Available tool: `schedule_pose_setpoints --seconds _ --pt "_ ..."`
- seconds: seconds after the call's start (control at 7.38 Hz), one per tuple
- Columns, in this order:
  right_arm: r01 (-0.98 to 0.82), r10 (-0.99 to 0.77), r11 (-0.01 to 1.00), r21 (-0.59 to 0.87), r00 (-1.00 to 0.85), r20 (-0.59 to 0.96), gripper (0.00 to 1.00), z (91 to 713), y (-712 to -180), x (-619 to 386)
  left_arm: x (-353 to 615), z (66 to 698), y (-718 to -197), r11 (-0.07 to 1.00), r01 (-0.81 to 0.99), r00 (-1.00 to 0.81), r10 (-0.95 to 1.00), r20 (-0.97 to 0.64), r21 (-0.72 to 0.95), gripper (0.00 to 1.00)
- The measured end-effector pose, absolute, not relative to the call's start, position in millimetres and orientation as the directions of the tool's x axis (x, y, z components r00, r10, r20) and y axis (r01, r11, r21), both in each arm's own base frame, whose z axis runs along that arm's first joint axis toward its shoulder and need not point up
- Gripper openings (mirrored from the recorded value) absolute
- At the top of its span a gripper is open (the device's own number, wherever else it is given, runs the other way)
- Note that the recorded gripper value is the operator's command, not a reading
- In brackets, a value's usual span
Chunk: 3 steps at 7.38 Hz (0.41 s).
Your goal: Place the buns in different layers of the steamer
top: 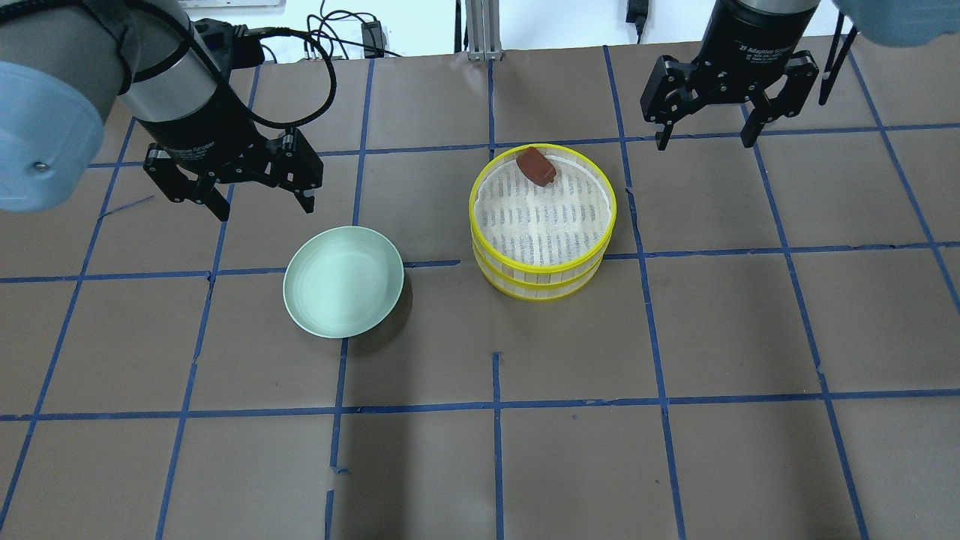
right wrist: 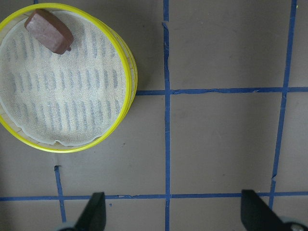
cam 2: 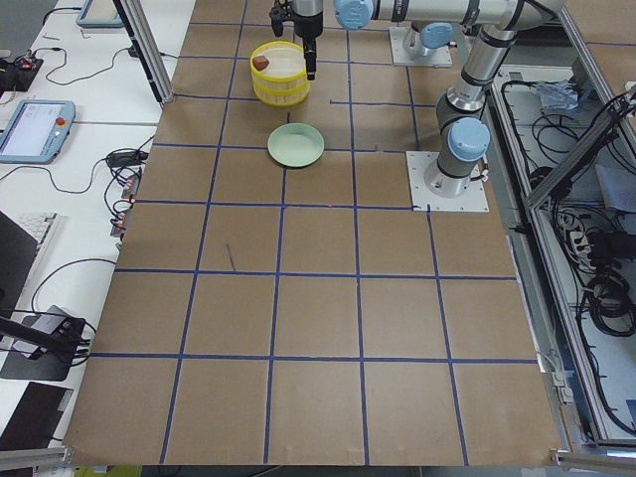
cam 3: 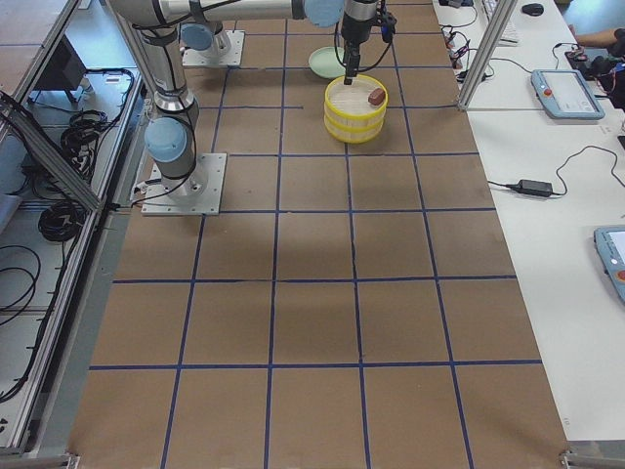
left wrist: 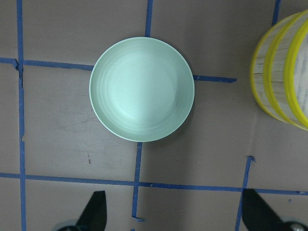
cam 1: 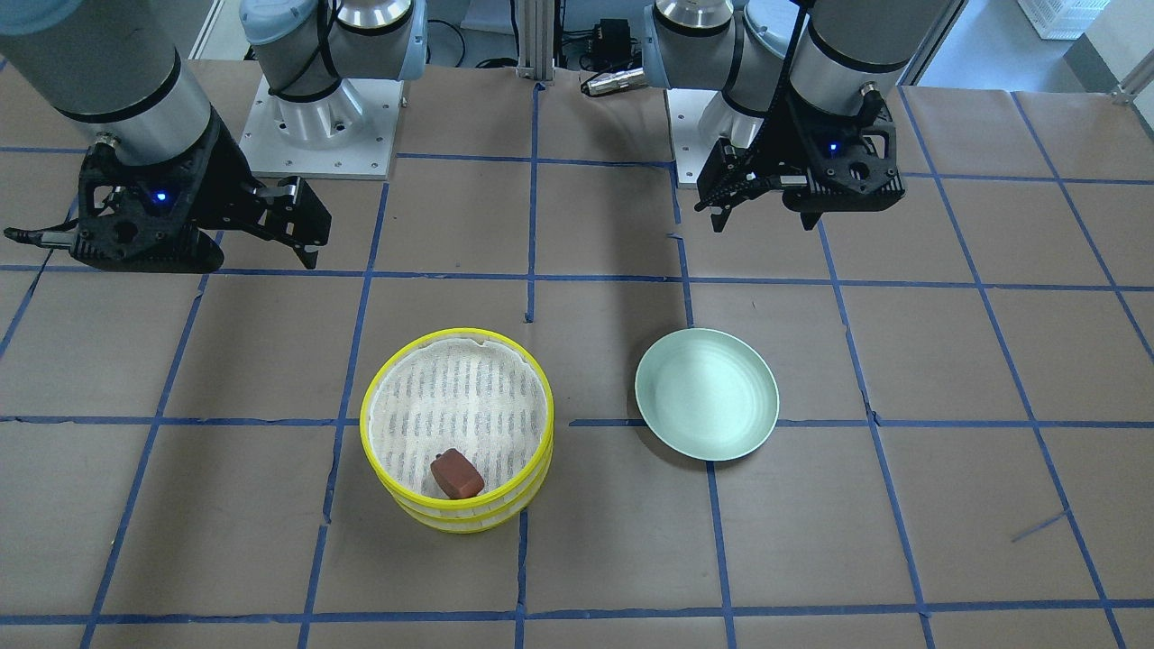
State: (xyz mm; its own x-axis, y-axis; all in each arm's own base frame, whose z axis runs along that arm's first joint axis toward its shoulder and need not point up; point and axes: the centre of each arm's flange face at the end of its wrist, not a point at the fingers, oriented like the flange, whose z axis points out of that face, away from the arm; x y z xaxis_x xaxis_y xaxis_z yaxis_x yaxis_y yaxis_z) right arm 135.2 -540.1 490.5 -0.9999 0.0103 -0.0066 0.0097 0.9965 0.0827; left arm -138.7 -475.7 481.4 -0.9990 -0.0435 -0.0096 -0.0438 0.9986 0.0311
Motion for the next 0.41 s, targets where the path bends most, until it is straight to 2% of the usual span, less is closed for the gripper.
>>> schedule_pose_setpoints --seconds 0.41 --pt "0.007 0.007 0.996 0.084 -1.000 -0.009 1.00 489.0 -540.2 135.4 -130.7 480.1 -474.4 0.999 -0.033 -0.999 -0.032 -0.031 0.033 1.00"
